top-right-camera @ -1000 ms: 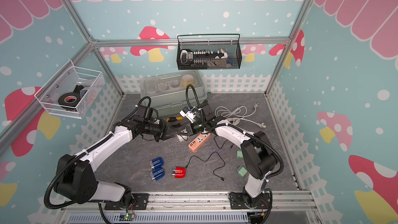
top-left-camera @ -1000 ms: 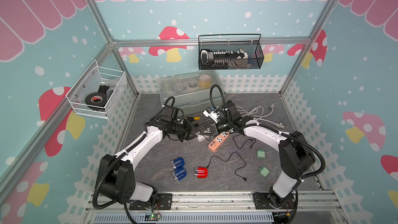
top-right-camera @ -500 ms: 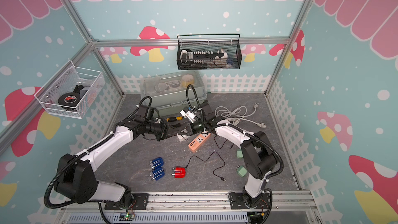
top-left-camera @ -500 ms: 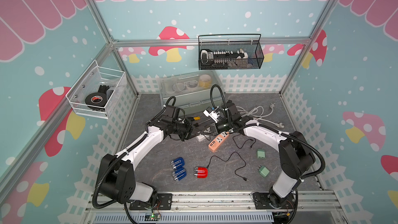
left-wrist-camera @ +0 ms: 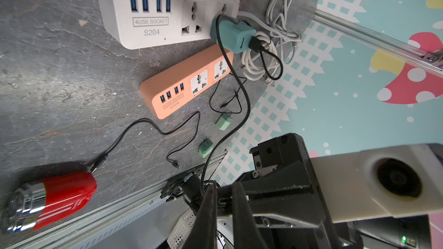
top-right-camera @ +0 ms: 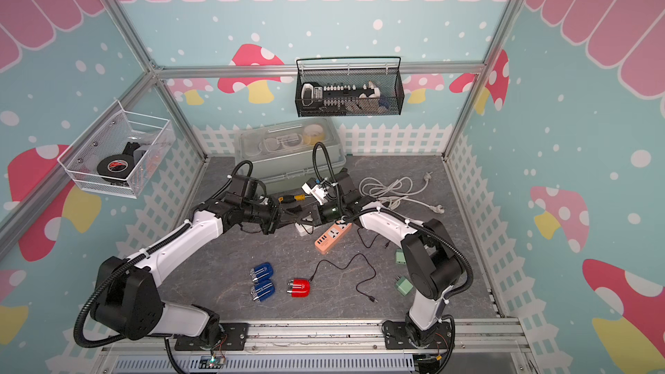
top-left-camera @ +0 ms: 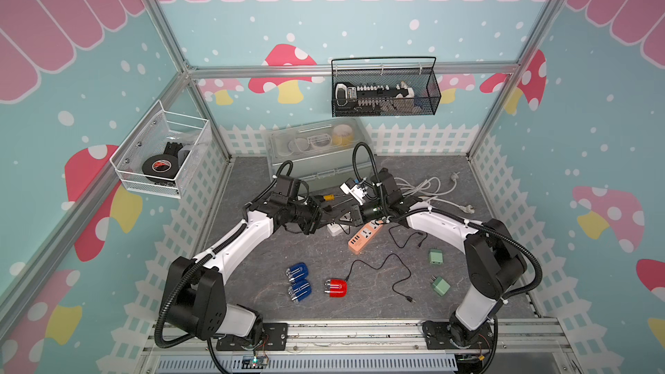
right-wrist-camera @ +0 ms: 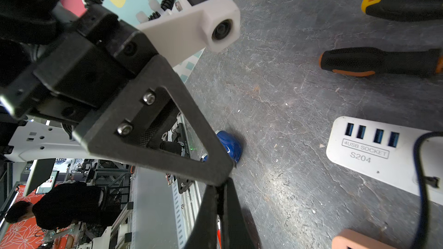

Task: Charge the electric shaver
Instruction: Pick up the charging cable from the center of the board.

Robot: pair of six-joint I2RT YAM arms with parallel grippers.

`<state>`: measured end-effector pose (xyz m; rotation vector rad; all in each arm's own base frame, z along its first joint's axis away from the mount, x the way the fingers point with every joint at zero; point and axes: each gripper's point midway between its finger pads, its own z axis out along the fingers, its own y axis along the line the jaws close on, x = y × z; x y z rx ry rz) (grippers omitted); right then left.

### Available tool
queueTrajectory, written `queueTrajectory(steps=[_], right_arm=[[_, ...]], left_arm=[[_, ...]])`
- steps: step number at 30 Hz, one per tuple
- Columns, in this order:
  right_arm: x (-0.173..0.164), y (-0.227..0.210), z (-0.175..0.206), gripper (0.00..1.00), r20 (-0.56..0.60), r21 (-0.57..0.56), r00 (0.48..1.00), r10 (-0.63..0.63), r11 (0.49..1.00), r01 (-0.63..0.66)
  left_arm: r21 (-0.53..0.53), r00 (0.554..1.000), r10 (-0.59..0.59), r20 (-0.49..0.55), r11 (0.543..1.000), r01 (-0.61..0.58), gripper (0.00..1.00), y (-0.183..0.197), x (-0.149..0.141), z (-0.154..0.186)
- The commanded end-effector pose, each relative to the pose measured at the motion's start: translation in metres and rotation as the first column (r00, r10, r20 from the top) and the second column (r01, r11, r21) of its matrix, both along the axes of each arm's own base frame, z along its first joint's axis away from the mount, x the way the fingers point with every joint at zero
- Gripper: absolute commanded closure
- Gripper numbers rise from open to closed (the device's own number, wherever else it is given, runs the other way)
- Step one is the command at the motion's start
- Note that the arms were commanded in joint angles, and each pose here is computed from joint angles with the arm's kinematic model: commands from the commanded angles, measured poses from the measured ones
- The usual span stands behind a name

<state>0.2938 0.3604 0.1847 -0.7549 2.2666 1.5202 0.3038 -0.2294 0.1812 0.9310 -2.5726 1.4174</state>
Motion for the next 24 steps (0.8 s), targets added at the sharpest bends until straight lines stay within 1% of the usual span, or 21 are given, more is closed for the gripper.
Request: queueTrajectory(steps=[1,7,13,18,20,24], right_arm=[[0.012,0.004,0.007,1.00,0.051,0.042,0.998,-0.027,0.999,0.025],[0.014,0.004,0.008,1.00,0.048,0.048,0.998,-0.036,0.998,0.033],[0.012,0.003,0.003,0.86,0.029,0.052,0.998,-0.047,0.998,0.046],[0.009,0.000,-0.001,0.80,0.014,0.050,0.998,-0.058,0.997,0.057],[0.009,0.000,-0.002,0.79,0.016,0.047,0.998,-0.062,0.997,0.061],[0.009,-0.001,-0.003,0.83,0.011,0.046,0.997,-0.070,0.996,0.070]], left_arm=[[-0.012,0.999,-0.025,-0.047,1.000,0.024,0.93,-0.005,-0.012,-0.007],[-0.006,0.999,-0.018,-0.044,1.000,0.018,0.96,-0.005,-0.011,-0.007],[-0.003,0.999,0.024,-0.043,1.000,-0.024,0.99,-0.002,-0.005,-0.007],[-0.021,0.997,0.061,-0.045,0.998,-0.062,1.00,-0.003,0.000,-0.008],[-0.020,0.997,0.063,-0.045,0.998,-0.064,1.00,-0.003,0.000,-0.008],[-0.016,0.996,0.074,-0.051,0.997,-0.075,1.00,0.000,0.001,-0.011]])
